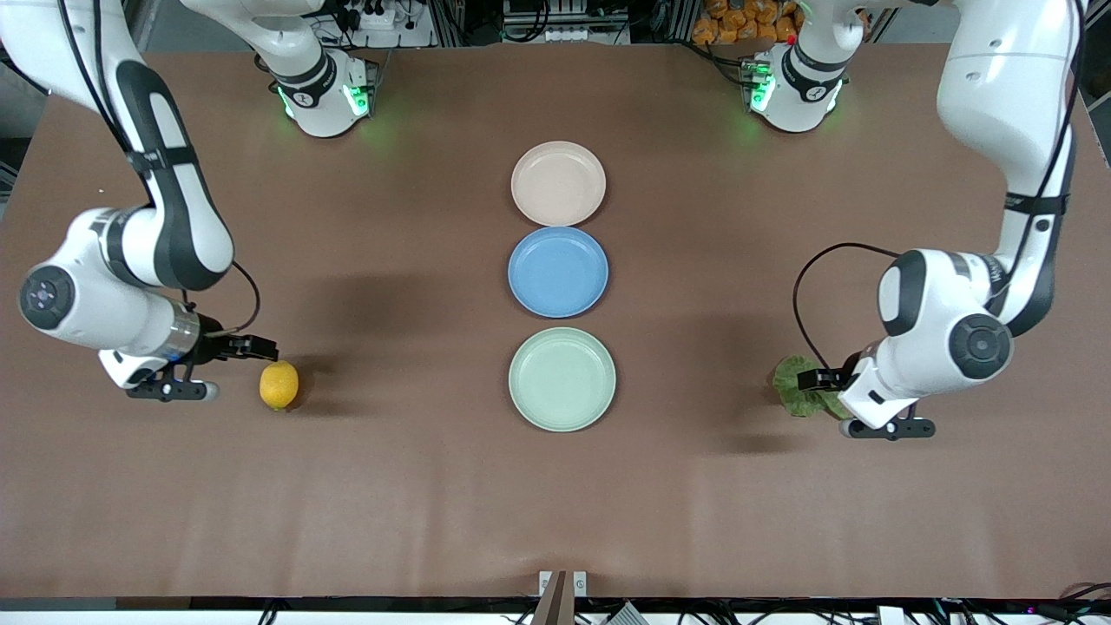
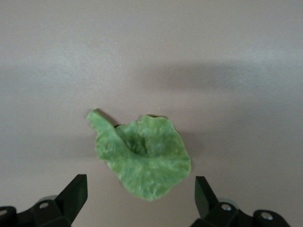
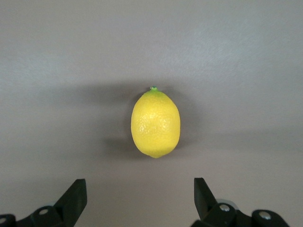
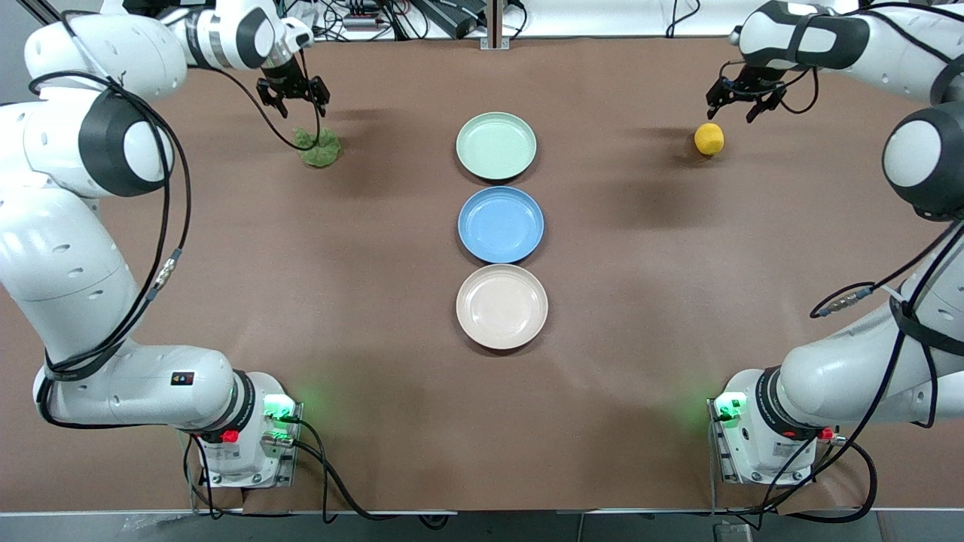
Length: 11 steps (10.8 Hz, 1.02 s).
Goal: Place lemon and lettuce in plates
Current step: 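Lower the right gripper to the lemon while the left gripper reaches the lettuce, then close the right gripper on the lemon while the left gripper grasps the lettuce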
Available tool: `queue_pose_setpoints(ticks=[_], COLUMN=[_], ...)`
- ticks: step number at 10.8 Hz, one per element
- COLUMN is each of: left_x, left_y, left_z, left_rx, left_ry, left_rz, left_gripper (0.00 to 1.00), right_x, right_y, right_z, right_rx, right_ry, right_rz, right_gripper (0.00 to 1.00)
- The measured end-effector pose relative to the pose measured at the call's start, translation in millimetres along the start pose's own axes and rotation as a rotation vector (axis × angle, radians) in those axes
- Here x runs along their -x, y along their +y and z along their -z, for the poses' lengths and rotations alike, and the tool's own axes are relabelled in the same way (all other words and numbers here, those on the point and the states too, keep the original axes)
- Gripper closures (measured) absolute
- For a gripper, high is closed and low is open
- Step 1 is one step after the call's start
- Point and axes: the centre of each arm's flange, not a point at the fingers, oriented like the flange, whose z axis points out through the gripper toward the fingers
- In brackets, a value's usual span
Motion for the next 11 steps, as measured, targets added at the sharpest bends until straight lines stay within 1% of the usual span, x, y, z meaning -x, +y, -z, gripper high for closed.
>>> queue_pose_setpoints(ticks=[1, 3, 5, 7, 8, 9, 11], left_x=[0.6, 3.3, 4.1, 5.3, 5.5, 5.5, 5.9], left_y=[-1.3, -6.1, -10.4, -15.8, -19.1, -20.2, -19.2], left_z=[-16.4, -46.9, -59.9, -65.9, -68.3, -72.0, -80.7], left_rx=[0.001, -0.012, -0.014, -0.015, -0.016, -0.016, -0.02], left_ry=[0.013, 0.021, 0.011, 0.0, -0.002, -0.001, -0.002], left_rz=[0.0, -0.009, -0.005, 0.002, 0.007, 0.008, 0.001], left_gripper=[0.0, 0.0, 0.0, 0.03, 0.05, 0.15, 0.22], right_x=[-2.3, -8.1, -12.5, -15.1, -15.8, -17.5, -22.4], right_y=[0.2, 2.8, 7.1, 11.0, 12.7, 13.0, 12.3], right_z=[-13.2, -42.1, -71.2, -85.3, -90.0, -96.2, -107.6], right_rx=[-0.006, -0.007, -0.001, 0.002, 0.002, 0.003, 0.004], right_ry=[-0.017, -0.016, -0.014, -0.02, -0.026, -0.032, -0.041], right_rz=[-0.006, -0.014, -0.021, -0.026, -0.029, -0.029, -0.028], right_gripper=[0.0, 0.0, 0.0, 0.0, 0.0, 0.0, 0.0])
